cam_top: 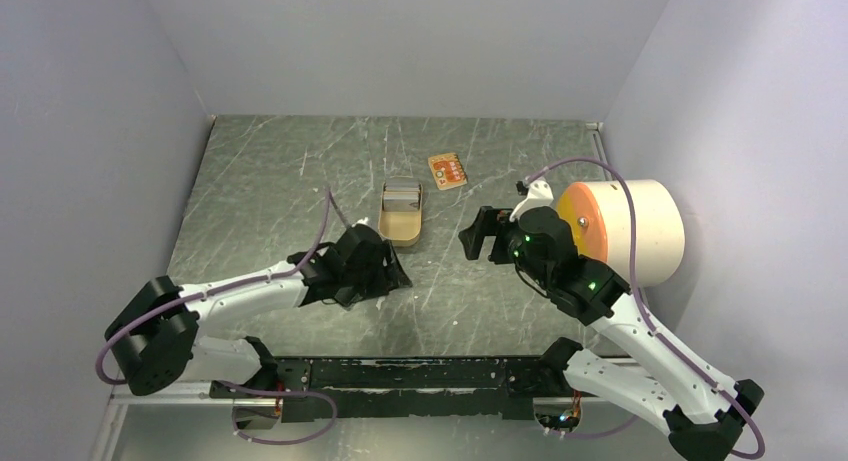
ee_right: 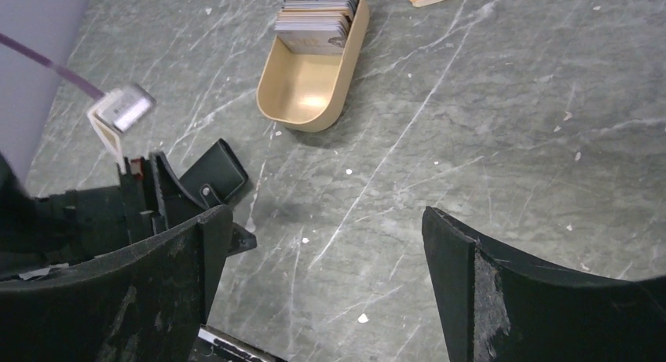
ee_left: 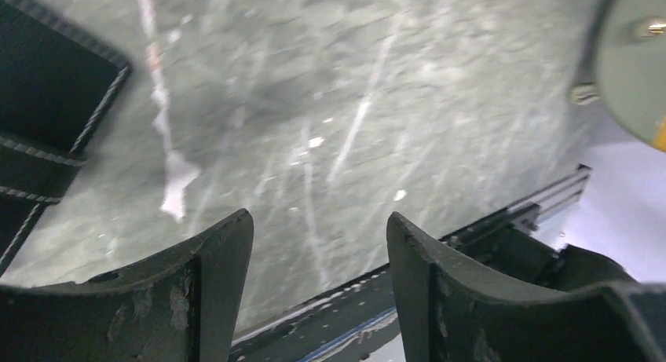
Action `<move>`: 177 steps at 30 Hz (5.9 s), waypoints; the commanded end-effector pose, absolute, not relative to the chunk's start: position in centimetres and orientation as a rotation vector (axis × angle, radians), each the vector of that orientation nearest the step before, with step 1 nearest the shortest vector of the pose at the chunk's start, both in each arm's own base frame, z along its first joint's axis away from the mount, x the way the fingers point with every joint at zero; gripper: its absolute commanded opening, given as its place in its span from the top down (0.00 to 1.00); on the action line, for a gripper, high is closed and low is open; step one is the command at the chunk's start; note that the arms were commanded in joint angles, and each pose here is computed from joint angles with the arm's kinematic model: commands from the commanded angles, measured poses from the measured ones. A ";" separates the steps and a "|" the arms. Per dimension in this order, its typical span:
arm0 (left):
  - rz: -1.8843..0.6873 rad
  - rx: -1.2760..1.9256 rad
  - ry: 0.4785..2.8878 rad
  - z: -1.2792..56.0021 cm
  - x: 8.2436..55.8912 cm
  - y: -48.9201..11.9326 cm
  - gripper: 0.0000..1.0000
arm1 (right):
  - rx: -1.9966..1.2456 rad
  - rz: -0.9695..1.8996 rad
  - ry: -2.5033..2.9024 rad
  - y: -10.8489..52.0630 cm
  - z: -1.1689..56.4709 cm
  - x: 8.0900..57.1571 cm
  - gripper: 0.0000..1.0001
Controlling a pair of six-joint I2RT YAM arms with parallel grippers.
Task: Put the credit cards into the card holder
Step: Move the card holder to the center of the board, then open the card holder at the center of the board.
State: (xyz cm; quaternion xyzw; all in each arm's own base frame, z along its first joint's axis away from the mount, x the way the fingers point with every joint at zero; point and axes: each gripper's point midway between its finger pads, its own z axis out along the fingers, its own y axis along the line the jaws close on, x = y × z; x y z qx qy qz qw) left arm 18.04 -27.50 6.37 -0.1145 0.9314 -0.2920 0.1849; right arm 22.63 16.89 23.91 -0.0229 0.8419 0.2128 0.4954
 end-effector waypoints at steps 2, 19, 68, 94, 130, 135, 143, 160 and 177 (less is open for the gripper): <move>-0.801 -0.175 2.490 10.6 19.7 -27.1 0.31 | -0.014 0.614 2.050 17.9 24.7 22.2 0.08; -0.317 -0.388 2.630 5.6 21.7 -12.6 0.42 | -0.022 0.717 2.097 19.8 23.5 21.8 0.10; -0.692 -0.661 2.191 13.7 22.2 -10.8 0.53 | -0.009 0.488 2.464 36.8 10.9 21.1 0.64; -0.593 -0.630 1.793 22.3 20.6 -5.8 0.46 | -0.217 -0.003 2.553 35.3 -1.2 22.6 0.77; -1.227 -0.143 2.283 11.9 20.5 -19.0 0.33 | -0.243 0.790 2.288 36.4 12.8 19.1 1.00; -1.218 -0.156 2.321 10.4 20.3 -19.0 0.31 | -0.238 0.781 2.311 35.7 11.7 19.0 1.00; -1.359 -0.111 2.304 10.4 19.9 -20.3 0.24 | -0.215 0.870 2.259 36.3 13.8 20.1 1.00; -1.249 -0.113 2.357 9.1 20.5 -19.6 0.27 | -0.256 0.954 2.293 36.5 13.4 20.3 1.00; -1.329 -0.096 2.351 8.1 19.8 -20.4 0.46 | -0.188 0.662 2.433 29.1 6.3 19.7 1.00</move>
